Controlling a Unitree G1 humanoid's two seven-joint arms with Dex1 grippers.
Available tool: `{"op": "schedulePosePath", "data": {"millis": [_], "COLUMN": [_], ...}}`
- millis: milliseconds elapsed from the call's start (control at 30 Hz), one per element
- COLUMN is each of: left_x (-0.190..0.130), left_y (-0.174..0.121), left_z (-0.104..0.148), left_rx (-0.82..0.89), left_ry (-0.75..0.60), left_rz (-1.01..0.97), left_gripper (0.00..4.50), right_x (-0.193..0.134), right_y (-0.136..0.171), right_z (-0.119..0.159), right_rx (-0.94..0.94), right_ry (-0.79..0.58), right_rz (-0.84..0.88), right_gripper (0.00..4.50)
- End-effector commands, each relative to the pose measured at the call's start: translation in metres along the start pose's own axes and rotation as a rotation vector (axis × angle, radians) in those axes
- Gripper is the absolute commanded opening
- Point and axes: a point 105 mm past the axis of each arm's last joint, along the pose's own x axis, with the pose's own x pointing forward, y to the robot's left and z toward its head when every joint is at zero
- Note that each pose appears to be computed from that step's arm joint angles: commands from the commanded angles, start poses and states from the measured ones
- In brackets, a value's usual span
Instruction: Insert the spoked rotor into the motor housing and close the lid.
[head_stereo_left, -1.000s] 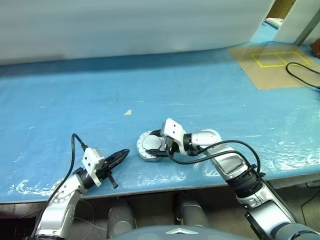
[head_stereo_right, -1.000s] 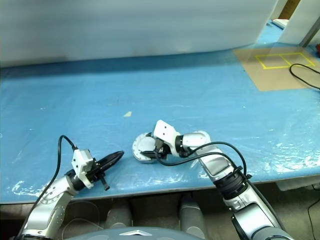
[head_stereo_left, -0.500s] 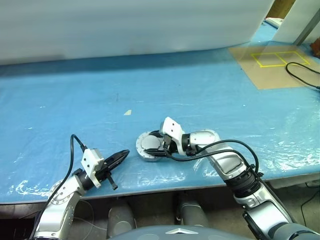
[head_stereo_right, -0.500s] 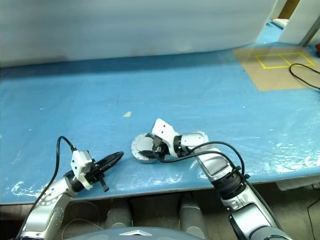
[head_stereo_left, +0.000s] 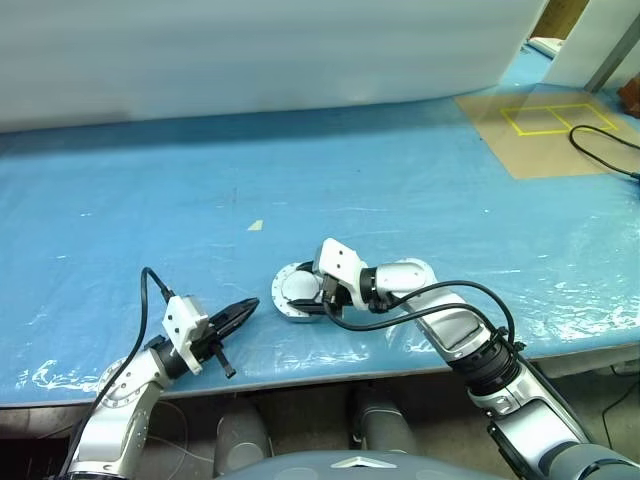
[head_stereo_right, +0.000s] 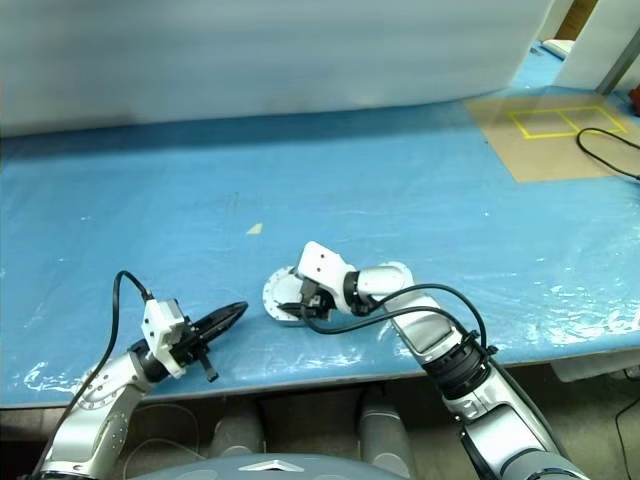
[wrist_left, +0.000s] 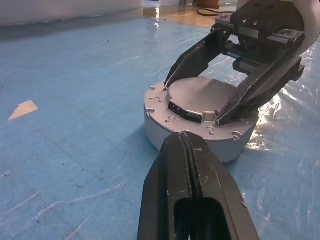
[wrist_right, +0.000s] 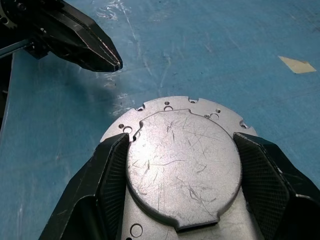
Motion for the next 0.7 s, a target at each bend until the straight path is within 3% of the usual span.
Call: {"op": "schedulePosePath", "data": {"millis": [33, 433, 700], "left_x": [0.001, 0.027, 0.040], "left_y": [0.002, 0.003, 0.010], "left_z": [0.012, 0.013, -0.008], "left_rx": [0.042, 0.054, 0.080], "left_ry": [-0.025, 0.012, 0.196], "left_rz": [-0.015, -0.107, -0.129], "left_gripper": [0.00, 0.00, 0.00], "right_x": [-0.003, -0.003, -0.003], "right_y": [0.000, -0.008, -0.011], "right_z": [-0.035, -0.034, -0.029], "right_rx": [0.043, 0.059, 0.068], "right_ry": [0.142, 0.134, 0.107], "right_rz": [-0.008, -0.044, -0.074], "right_gripper": [2.95, 2.95, 2.95]}}
